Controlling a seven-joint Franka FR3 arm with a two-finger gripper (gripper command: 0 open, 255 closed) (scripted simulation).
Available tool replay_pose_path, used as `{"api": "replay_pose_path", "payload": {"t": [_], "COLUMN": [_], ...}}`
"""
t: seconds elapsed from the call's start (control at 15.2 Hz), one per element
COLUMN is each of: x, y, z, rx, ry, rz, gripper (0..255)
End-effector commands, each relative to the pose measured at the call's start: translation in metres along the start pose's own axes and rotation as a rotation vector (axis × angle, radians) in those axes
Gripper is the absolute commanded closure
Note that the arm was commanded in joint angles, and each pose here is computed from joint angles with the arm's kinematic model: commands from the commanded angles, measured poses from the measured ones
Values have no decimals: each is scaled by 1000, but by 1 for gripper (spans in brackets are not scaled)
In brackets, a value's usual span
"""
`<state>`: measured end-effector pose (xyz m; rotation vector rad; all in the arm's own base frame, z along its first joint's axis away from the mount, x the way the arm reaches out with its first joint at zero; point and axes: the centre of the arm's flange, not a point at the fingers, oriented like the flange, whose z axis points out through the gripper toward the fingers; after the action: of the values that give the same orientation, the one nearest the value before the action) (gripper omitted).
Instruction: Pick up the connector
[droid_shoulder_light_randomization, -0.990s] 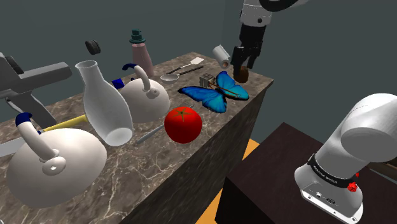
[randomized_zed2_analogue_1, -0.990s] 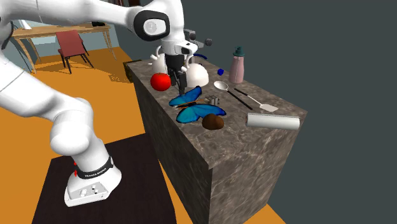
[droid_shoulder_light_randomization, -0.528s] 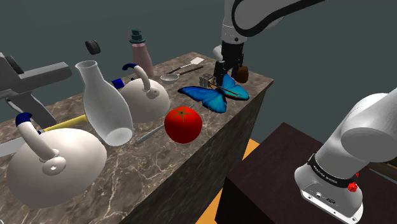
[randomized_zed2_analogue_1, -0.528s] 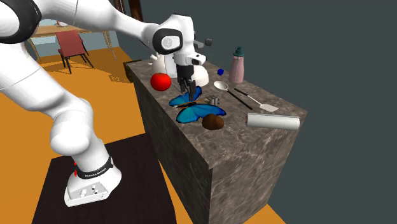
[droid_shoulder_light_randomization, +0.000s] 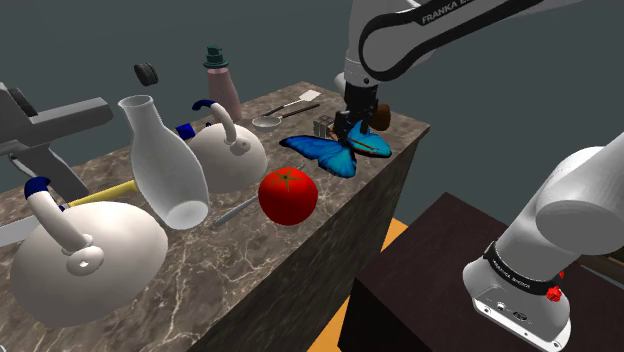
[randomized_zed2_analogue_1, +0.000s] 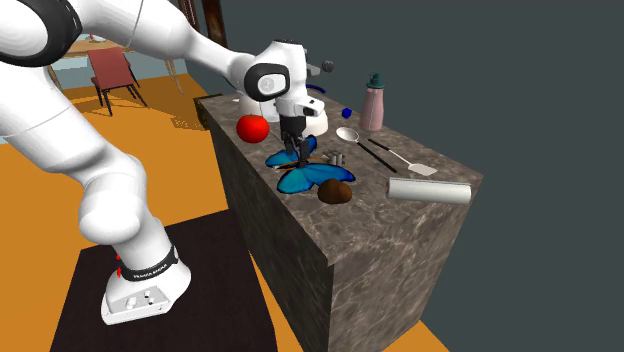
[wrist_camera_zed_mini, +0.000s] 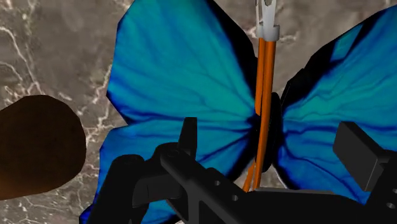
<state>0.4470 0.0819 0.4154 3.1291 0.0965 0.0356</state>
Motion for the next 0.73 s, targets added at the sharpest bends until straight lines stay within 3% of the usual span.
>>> {"api": "replay_pose_path", "payload": {"t": [0.0, 0.66], "x": [0, 0], "y": [0, 0], "z": [2, -4], "rx": [0, 0], "ry": [1, 1], "rz": [0, 0], "gripper": [255, 255]}}
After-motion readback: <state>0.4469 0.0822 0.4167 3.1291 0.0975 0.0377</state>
